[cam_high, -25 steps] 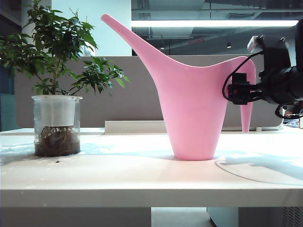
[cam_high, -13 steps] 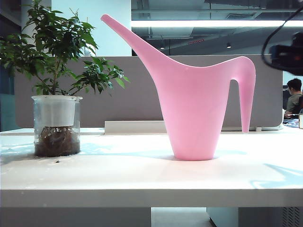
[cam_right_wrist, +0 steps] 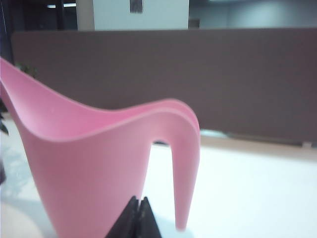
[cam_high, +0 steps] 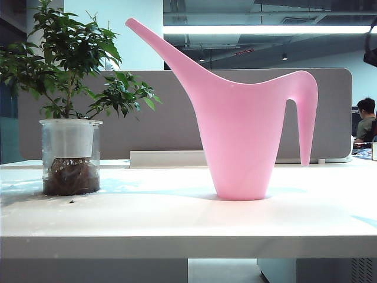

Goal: Pick up the watering can from the table, water the potted plant, and put the can back.

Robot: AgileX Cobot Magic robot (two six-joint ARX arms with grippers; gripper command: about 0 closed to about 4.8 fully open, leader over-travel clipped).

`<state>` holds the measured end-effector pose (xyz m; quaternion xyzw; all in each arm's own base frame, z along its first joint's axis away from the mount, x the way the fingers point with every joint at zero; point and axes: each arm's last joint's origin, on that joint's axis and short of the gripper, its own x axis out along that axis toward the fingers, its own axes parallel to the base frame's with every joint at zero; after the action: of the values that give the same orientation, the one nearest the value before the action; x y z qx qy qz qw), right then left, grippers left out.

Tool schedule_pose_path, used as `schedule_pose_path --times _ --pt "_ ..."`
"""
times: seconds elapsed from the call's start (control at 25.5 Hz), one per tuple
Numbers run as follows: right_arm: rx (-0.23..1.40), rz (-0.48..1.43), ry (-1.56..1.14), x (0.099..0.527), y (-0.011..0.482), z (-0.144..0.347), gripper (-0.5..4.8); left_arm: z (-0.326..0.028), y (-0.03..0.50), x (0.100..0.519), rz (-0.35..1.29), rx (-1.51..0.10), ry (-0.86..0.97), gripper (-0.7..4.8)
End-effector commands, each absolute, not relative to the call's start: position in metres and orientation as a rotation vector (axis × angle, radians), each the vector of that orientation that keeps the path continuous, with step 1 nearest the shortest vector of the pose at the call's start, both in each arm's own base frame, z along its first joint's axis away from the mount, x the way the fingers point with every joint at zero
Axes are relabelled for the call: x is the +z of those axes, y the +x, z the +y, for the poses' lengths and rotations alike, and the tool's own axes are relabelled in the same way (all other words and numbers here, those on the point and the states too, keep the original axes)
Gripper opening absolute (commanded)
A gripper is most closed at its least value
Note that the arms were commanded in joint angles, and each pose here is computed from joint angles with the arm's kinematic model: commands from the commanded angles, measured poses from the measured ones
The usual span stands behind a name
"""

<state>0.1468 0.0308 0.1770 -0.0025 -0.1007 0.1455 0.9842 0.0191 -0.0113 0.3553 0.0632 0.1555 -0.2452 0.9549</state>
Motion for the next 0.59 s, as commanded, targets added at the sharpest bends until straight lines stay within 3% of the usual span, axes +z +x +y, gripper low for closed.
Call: schedule_pose_path --times 0.04,0.35,0.59 --pt "0.291 -0.035 -0.006 0.164 0.139 0.029 -0.06 -0.011 0.019 0.357 0.3 -0.503 0.129 -0.05" --pt "0.276 0.21 -0.014 0.146 0.114 0.023 -0.06 -0.011 0.019 0.357 0.3 -0.503 0.129 -0.05" --pt "0.121 0.352 -0.013 0.133 0.102 0.009 -0.06 -0.011 0.019 0.357 0.3 -0.503 0.129 -0.05"
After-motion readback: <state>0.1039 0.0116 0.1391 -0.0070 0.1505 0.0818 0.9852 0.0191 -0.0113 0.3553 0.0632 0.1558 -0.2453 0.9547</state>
